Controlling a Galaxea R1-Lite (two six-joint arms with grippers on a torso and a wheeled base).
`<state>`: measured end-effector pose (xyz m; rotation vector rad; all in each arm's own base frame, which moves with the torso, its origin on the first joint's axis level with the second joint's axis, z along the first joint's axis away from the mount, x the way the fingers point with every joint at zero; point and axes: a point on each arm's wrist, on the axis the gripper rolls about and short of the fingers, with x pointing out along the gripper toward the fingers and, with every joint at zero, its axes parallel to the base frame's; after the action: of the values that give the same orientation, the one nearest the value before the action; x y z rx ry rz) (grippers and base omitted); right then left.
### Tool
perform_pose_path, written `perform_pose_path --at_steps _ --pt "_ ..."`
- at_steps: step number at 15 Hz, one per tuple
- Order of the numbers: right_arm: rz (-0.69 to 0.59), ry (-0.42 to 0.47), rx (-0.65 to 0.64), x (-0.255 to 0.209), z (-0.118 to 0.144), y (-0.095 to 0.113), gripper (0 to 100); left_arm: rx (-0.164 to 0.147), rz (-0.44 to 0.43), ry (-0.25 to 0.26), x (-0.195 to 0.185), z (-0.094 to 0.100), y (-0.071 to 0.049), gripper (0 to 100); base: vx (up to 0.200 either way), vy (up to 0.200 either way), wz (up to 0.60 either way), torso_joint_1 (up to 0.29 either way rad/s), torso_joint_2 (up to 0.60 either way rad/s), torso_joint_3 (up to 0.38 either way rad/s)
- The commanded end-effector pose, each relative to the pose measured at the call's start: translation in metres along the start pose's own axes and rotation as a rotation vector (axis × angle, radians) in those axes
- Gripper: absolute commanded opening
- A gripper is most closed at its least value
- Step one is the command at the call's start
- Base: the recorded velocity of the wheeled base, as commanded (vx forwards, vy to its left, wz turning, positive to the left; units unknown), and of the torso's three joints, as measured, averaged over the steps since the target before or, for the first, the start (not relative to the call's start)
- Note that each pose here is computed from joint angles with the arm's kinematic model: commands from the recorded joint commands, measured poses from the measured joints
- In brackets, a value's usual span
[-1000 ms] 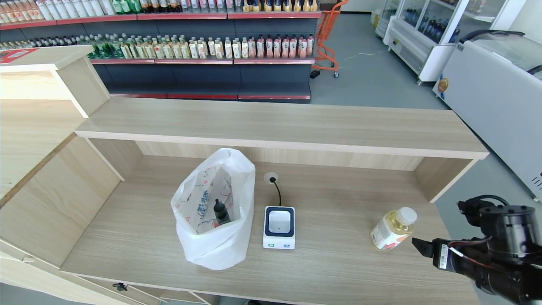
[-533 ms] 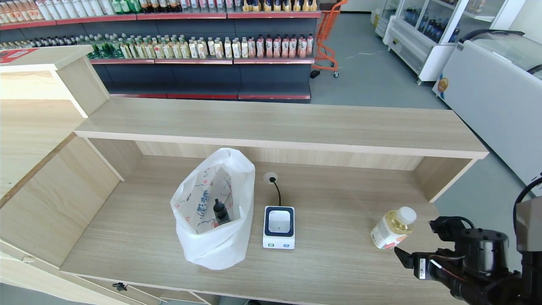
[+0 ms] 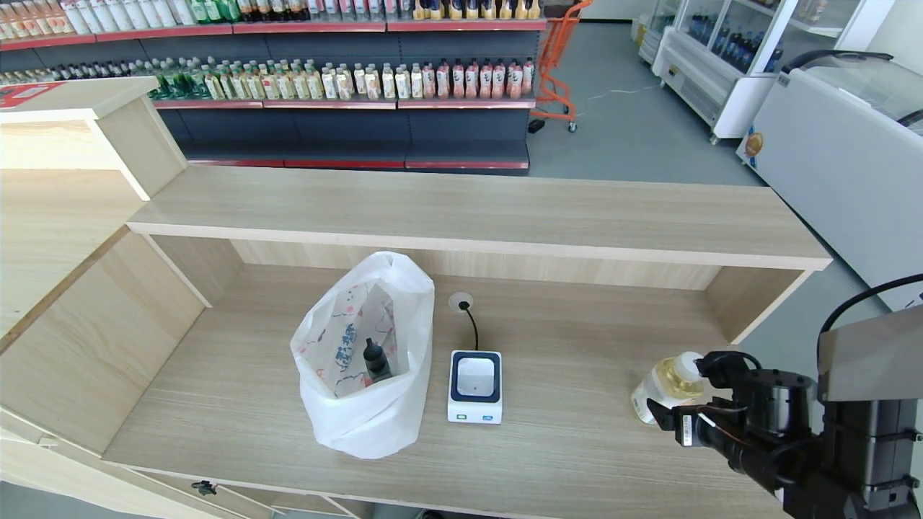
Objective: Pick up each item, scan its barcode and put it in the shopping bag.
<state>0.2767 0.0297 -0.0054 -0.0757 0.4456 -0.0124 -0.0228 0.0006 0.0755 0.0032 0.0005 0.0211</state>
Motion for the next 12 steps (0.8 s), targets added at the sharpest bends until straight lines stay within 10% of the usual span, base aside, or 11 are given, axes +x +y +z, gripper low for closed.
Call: perform_pose_path --at_steps 1,12 --pt "0.011 -0.021 -0.016 0.024 -0.002 0.005 100 0.001 0.0 0.0 0.0 0.0 0.0 100 0.0 0.0 0.0 0.0 0.0 0.0" --pt "0.223 -0.177 -0.132 0.086 0.006 0.027 100 0.0 0.002 0.0 0.0 0.0 0.0 100 0.0 0.0 0.0 0.0 0.0 0.0"
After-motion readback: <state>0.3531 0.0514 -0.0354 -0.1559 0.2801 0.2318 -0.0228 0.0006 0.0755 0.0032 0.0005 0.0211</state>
